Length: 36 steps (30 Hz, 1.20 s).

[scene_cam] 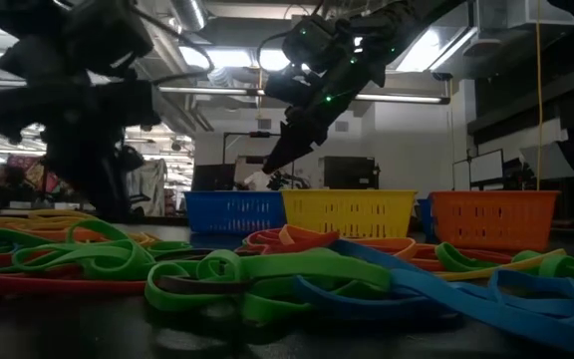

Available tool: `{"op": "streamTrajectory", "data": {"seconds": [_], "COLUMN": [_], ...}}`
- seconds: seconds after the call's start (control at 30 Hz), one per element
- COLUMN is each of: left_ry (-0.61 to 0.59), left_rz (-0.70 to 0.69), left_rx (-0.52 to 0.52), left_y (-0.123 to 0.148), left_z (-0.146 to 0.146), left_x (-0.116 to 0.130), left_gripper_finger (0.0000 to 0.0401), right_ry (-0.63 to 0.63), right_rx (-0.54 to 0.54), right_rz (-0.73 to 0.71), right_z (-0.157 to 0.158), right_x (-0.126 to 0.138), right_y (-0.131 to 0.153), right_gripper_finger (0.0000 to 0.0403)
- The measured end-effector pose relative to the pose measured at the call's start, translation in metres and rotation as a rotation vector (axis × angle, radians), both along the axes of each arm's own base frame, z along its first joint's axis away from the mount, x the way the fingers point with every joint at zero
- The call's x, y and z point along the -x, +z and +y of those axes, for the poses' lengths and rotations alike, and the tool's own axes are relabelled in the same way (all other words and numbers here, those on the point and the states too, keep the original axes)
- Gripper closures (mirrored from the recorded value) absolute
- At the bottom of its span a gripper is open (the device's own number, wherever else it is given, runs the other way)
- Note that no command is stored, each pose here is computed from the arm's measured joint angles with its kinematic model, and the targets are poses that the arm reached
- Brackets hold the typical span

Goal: Sort rubber bands into baskets
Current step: Put the yellow rubber band into the orange basket

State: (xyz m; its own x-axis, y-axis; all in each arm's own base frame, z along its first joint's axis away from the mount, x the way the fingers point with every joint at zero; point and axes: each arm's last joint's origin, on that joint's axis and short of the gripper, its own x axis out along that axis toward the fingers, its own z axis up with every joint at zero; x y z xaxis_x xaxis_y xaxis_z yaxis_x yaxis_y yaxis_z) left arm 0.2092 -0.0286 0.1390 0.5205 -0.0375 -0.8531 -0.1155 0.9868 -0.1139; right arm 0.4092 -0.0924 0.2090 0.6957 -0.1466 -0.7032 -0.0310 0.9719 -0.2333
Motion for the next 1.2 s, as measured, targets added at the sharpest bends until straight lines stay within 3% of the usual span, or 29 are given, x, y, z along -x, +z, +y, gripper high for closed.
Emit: {"op": "streamTrajectory", "data": {"seconds": [0.43,0.67,0.8,1.0,1.2], "left_ry": [0.0,-0.024,-0.022,0.002,0.038], "left_rz": [0.07,0.067,0.045,-0.043,-0.134], "left_rx": [-0.079,-0.074,-0.063,-0.039,-0.074], "left_y": [-0.023,-0.024,-0.024,-0.01,0.009], "left_z": [-0.008,-0.013,-0.013,-0.009,0.0], "left_x": [-0.008,-0.008,-0.009,-0.016,-0.026], "left_gripper_finger": [0.0317,0.0393,0.0391,0.0398,0.0399], "right_ry": [0.007,0.008,0.003,0.029,0.072], "right_rx": [-0.006,-0.005,-0.014,-0.182,-0.434], "right_rz": [0.001,-0.004,-0.006,-0.035,-0.051], "right_z": [0.001,0.001,0.001,0.005,0.011], "right_x": [0.0,0.0,0.0,-0.001,-0.001], "right_y": [0.0,0.0,0.0,0.001,0.002], "right_gripper_finger": [0.0205,0.0205,0.0205,0.0205,0.0205]}}
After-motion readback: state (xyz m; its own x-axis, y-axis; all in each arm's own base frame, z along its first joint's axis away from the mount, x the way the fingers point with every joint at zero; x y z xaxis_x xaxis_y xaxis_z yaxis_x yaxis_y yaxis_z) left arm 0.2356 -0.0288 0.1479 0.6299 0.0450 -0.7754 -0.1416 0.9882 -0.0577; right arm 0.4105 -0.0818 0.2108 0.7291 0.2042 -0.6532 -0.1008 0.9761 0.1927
